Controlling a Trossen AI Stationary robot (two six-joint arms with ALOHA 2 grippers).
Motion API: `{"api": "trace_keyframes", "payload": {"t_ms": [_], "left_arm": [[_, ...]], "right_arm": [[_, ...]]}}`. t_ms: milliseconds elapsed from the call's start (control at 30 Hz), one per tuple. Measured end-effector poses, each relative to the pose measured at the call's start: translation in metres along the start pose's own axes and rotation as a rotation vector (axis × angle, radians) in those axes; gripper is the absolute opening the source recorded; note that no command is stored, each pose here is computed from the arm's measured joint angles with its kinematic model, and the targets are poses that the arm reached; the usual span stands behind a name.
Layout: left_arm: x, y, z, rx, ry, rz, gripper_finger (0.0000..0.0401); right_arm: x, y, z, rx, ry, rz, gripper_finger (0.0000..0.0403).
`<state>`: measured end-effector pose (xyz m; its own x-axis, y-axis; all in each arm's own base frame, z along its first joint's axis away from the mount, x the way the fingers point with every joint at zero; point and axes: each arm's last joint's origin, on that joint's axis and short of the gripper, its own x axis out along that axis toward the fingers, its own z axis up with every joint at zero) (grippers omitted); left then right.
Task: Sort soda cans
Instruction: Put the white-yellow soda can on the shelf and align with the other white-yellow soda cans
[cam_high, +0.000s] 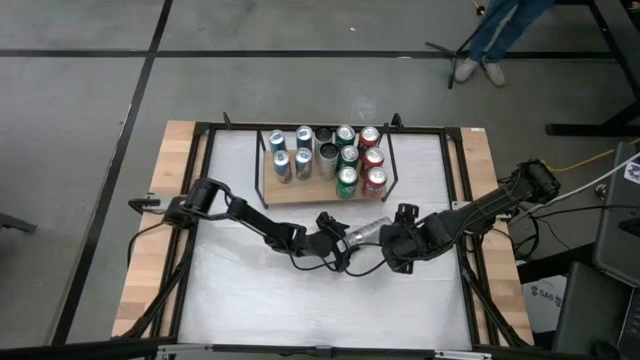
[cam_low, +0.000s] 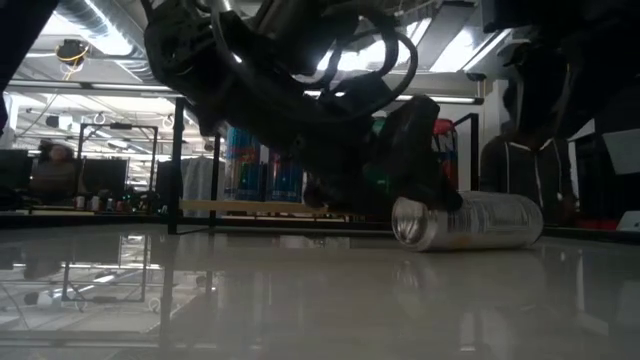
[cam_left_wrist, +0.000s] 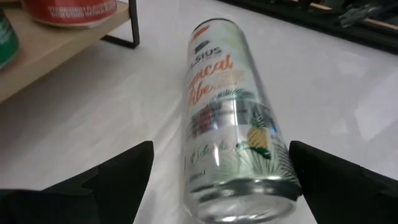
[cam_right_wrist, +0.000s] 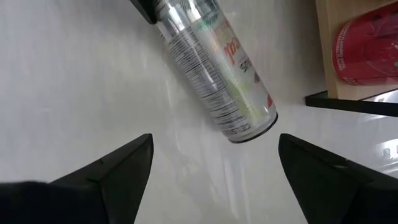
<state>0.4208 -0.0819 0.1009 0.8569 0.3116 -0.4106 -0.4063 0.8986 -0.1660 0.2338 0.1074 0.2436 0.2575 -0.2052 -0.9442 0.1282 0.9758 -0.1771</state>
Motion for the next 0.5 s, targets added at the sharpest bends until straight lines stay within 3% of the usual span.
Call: {"api": "trace_keyframes", "payload": {"t_ms": [500], "left_arm": [[0.015, -0.001, -0.023, -0.034, -0.039, -0.066, 0.0363]], "right_arm": [[0.0, 0.0, 0.001, 0.001, -0.021, -0.018, 0.0335]]}}
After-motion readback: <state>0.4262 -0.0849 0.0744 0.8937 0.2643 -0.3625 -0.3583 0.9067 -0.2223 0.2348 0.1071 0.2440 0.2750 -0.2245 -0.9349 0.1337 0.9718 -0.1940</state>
